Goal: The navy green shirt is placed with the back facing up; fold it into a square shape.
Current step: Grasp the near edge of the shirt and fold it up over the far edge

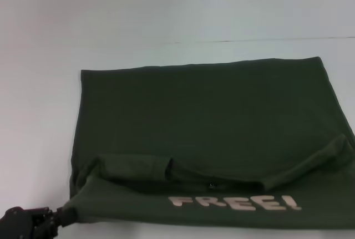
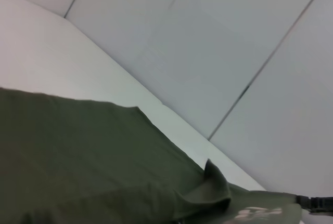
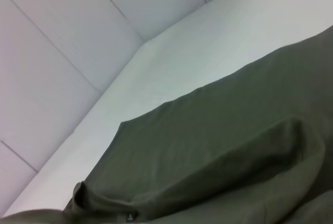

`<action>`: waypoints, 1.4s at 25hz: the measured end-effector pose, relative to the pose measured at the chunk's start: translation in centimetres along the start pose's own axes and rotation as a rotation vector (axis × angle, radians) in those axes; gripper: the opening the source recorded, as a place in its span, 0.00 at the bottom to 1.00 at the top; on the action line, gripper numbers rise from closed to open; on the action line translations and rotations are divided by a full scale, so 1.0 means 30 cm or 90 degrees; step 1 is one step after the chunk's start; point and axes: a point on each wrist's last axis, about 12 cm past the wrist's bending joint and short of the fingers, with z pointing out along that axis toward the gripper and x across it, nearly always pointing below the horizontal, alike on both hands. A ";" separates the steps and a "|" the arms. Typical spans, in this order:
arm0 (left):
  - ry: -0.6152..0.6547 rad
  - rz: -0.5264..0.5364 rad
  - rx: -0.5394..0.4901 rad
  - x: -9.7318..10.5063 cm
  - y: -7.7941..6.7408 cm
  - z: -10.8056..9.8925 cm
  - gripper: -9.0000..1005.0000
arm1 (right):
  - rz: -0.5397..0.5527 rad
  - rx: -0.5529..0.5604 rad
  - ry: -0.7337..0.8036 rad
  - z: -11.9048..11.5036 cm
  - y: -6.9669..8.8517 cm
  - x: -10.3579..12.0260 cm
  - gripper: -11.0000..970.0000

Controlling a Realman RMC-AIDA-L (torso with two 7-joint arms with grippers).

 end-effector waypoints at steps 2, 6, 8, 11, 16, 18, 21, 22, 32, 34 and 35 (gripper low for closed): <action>-0.005 0.005 -0.005 -0.014 0.008 0.002 0.03 | -0.002 0.004 -0.019 0.003 -0.005 -0.018 0.02; -0.018 0.028 -0.027 -0.088 0.058 0.032 0.03 | -0.008 0.009 -0.062 0.042 -0.032 -0.098 0.02; -0.019 0.039 -0.037 -0.135 0.089 0.056 0.03 | -0.011 0.006 -0.070 0.089 -0.049 -0.158 0.02; -0.019 0.066 -0.053 -0.228 0.143 0.110 0.03 | -0.027 -0.001 -0.074 0.176 -0.066 -0.253 0.02; -0.020 0.094 -0.105 -0.346 0.216 0.187 0.03 | -0.040 0.004 -0.082 0.323 -0.084 -0.374 0.03; -0.023 0.103 -0.129 -0.385 0.240 0.215 0.03 | -0.045 0.011 -0.083 0.384 -0.087 -0.416 0.03; -0.032 0.119 -0.162 -0.439 0.265 0.252 0.03 | -0.053 0.036 -0.084 0.461 -0.095 -0.464 0.03; -0.034 0.126 -0.178 -0.460 0.275 0.266 0.03 | -0.056 0.047 -0.084 0.488 -0.098 -0.478 0.03; -0.026 0.155 -0.310 -0.536 0.352 0.384 0.03 | -0.097 0.133 -0.085 0.694 -0.095 -0.552 0.03; -0.023 0.166 -0.333 -0.541 0.362 0.412 0.03 | -0.102 0.164 -0.084 0.736 -0.098 -0.554 0.03; -0.023 0.169 -0.338 -0.543 0.363 0.419 0.03 | -0.102 0.164 -0.084 0.736 -0.098 -0.554 0.03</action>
